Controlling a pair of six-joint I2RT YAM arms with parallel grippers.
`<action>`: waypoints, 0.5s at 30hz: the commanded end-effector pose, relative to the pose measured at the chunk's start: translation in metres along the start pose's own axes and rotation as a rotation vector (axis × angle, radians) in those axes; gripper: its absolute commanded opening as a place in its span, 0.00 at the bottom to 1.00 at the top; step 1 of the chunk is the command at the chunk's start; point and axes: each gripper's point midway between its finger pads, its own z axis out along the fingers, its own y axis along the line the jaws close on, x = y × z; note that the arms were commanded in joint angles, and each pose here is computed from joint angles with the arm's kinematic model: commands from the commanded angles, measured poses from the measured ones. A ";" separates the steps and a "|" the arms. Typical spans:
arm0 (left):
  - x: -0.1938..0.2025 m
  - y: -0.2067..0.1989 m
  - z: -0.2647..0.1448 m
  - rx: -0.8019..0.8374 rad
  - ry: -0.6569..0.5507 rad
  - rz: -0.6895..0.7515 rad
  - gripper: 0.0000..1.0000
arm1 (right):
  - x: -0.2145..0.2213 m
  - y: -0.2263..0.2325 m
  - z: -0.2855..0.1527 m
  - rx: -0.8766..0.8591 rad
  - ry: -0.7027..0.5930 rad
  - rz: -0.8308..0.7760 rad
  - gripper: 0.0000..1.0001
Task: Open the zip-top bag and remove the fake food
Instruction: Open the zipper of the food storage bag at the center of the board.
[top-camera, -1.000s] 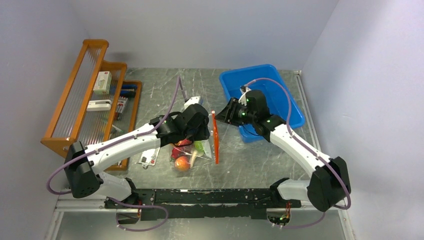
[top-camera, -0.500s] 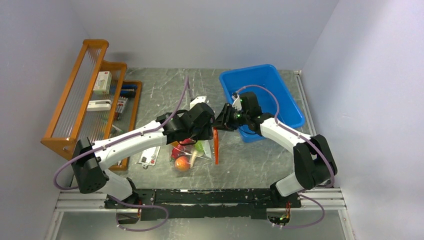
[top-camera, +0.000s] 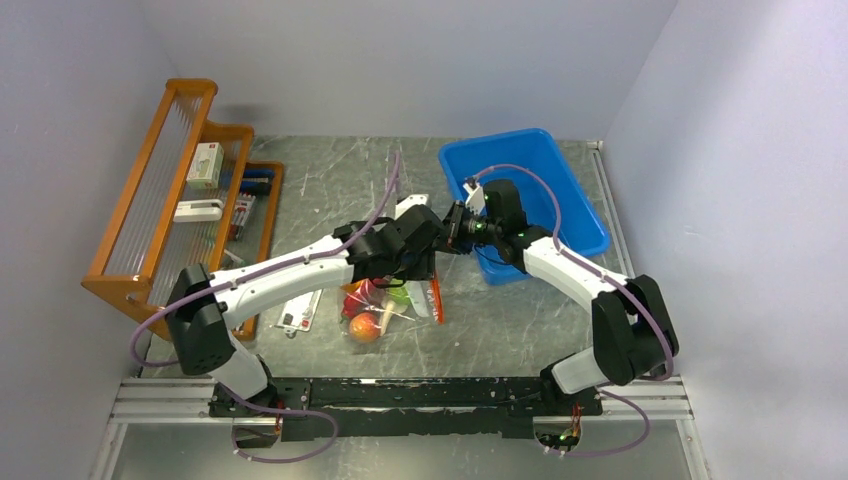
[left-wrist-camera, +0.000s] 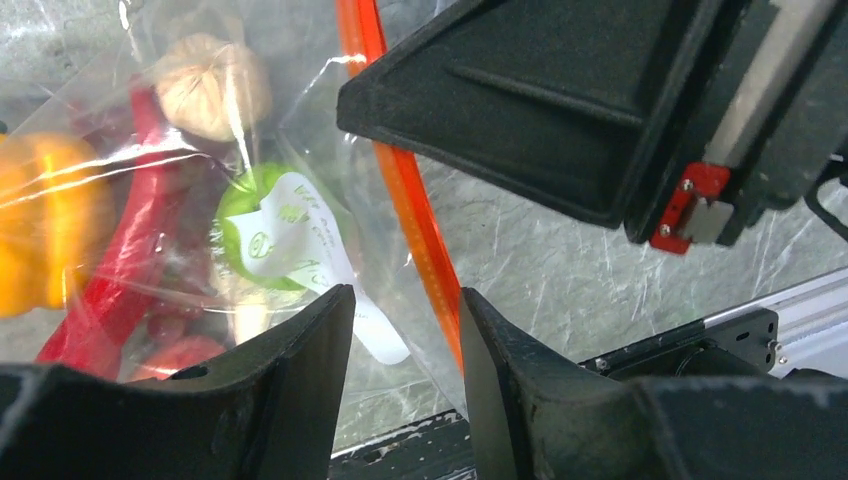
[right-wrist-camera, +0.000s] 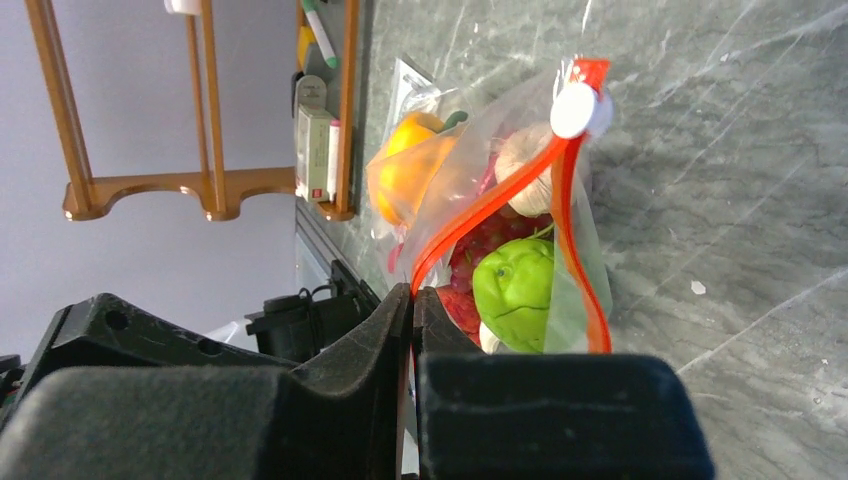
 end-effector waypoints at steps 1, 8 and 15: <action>-0.016 -0.012 -0.005 -0.022 -0.045 0.024 0.55 | -0.011 0.013 -0.012 -0.006 -0.063 -0.009 0.03; -0.027 -0.011 -0.004 -0.135 -0.081 0.039 0.55 | -0.013 0.013 -0.013 0.003 -0.079 0.011 0.03; -0.032 -0.015 0.003 -0.180 -0.091 0.085 0.52 | -0.014 0.018 -0.014 -0.016 -0.084 0.022 0.03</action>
